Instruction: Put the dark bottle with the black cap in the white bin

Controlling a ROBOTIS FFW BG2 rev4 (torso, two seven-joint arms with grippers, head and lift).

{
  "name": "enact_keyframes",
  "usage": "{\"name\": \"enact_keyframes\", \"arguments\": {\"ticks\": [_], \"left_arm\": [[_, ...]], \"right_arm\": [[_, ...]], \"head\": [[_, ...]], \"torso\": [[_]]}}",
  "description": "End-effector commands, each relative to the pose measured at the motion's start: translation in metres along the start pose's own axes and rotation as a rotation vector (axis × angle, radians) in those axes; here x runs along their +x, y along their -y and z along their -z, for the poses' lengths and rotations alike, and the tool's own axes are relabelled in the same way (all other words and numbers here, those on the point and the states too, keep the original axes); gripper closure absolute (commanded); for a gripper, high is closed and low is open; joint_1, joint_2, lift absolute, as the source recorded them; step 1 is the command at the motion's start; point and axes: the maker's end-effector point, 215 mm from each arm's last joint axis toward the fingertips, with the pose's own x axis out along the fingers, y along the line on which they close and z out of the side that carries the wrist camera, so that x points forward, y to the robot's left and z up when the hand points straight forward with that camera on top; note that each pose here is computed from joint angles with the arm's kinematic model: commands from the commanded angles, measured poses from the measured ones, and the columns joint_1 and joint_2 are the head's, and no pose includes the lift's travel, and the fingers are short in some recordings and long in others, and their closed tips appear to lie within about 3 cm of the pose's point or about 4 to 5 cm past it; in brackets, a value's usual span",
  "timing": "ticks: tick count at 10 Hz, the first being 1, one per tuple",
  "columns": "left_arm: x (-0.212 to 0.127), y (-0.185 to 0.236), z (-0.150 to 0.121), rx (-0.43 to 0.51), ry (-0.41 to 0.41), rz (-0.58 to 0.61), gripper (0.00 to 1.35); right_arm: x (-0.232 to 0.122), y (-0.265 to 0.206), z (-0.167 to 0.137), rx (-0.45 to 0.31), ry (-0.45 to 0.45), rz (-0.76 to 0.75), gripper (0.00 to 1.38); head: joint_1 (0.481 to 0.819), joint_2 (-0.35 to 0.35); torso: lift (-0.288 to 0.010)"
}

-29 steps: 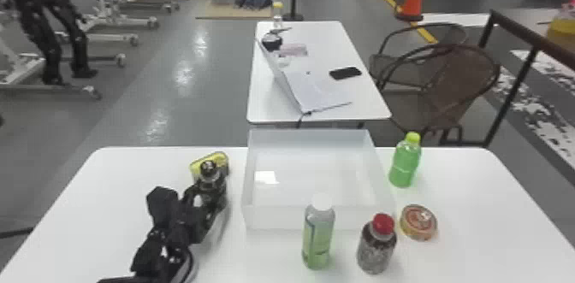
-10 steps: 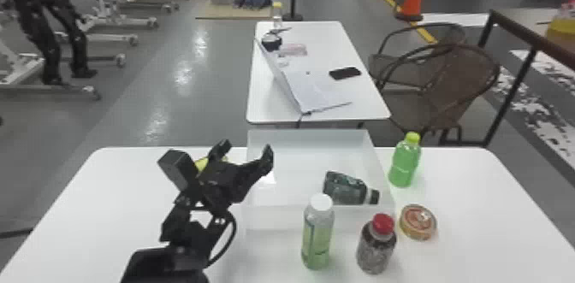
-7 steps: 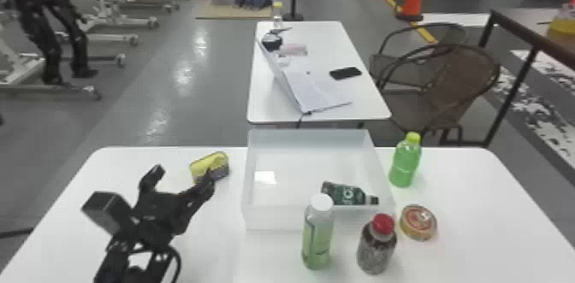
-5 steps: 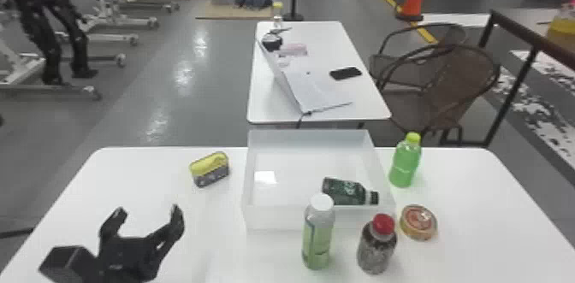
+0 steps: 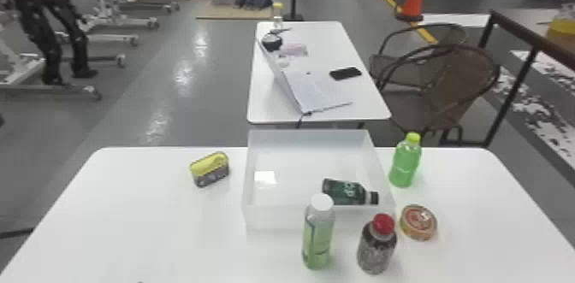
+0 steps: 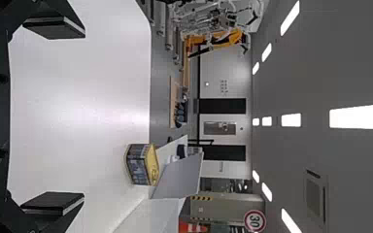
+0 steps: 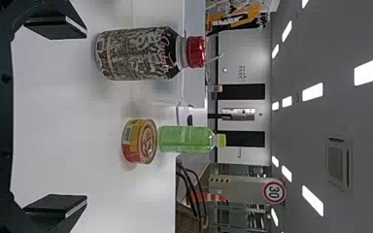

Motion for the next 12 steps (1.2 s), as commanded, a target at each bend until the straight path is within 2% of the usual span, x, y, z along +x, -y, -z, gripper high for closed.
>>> {"name": "enact_keyframes", "arguments": {"ticks": [1,3,12], "left_arm": [[-0.0153,0.0044,0.0197,0.005,-0.023,0.006,0.12],[-0.0209,0.0039,0.0292,0.007,-0.038,0.003,0.12],[-0.0211,0.0000,0.0252,-0.002,-0.012,-0.017,0.12]], "right_arm": [[-0.0016,0.0001,0.0006,-0.001,-0.003,0.002,0.10],[-0.0031,0.0002,-0.0008,0.000,-0.001,0.004,0.10],[-0.0031,0.0004,0.0006,-0.001,-0.006,0.005,0.10]], "head": [[0.549,0.000],[0.549,0.000],[0.549,0.000]], "torso": [[-0.100],[-0.100],[-0.100]]}}
